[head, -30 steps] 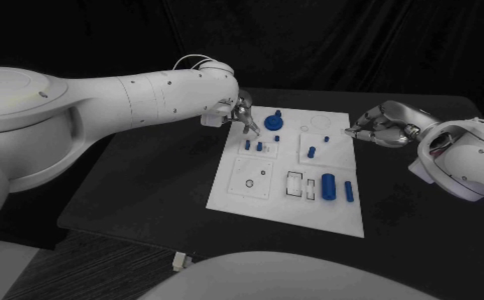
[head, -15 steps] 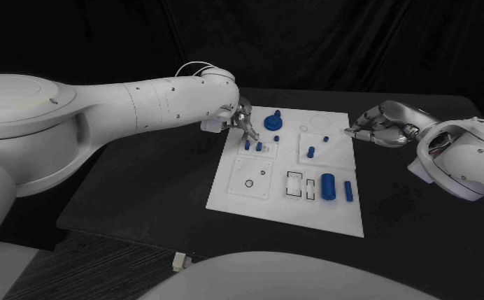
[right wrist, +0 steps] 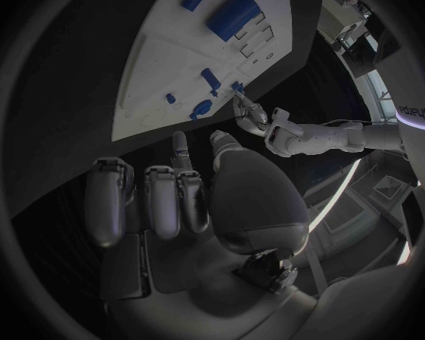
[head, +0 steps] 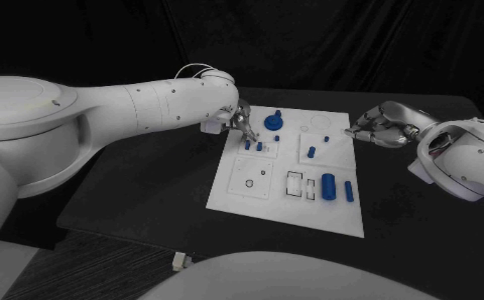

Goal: Assemble the parts on the task board

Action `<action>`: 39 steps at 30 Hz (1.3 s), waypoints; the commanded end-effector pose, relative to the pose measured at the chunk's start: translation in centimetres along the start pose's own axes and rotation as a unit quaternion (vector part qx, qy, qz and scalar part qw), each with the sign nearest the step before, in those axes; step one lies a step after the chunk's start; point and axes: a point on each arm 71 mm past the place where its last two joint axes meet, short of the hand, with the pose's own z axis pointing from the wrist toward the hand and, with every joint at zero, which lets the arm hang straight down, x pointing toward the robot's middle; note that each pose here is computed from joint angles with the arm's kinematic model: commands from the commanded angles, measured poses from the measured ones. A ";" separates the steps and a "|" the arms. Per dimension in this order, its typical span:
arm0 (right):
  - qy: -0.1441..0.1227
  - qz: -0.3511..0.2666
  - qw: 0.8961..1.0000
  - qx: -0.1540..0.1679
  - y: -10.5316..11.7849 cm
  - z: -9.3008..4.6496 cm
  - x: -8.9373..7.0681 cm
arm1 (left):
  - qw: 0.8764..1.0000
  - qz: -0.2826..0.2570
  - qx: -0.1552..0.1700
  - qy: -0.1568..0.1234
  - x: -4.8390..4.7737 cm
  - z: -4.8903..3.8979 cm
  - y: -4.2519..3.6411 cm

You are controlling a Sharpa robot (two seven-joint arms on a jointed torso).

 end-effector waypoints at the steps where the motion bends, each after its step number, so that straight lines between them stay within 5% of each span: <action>1: 0.003 -0.001 1.000 0.008 -0.1 0.0 0.1 | 1.000 0.003 0.001 0.007 0.21 0.11 -0.07; 39: 0.012 -0.002 1.000 0.014 -0.2 0.0 0.4 | 1.000 0.002 -0.007 0.014 1.00 0.51 0.08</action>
